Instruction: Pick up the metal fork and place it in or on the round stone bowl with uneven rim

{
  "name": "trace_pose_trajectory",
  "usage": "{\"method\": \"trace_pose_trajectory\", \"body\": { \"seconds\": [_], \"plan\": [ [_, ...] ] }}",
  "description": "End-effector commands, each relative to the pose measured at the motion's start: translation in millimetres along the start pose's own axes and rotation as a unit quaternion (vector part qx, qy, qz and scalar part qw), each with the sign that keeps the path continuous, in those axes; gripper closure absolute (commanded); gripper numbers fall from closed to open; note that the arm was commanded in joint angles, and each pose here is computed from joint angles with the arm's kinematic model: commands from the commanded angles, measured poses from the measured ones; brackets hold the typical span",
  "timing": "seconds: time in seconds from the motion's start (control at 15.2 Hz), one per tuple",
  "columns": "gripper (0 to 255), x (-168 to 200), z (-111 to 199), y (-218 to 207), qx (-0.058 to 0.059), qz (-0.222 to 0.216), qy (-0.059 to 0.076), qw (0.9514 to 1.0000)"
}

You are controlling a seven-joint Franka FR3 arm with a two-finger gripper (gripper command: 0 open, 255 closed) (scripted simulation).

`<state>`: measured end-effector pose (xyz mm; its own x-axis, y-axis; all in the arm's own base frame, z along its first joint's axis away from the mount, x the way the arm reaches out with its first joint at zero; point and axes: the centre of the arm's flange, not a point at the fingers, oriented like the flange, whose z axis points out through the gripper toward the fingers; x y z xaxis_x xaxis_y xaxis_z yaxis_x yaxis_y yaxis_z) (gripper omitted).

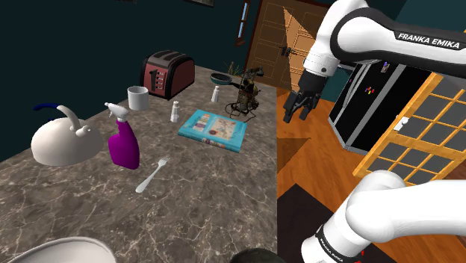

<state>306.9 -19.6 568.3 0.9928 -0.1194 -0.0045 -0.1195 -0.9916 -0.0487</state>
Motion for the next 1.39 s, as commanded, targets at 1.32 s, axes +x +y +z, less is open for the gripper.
{"method": "trace_pose_trajectory", "body": {
  "seconds": [1.32],
  "plan": [
    [0,78,125,-217,0.006,0.203,-0.028,0.9788]
  ]
}}
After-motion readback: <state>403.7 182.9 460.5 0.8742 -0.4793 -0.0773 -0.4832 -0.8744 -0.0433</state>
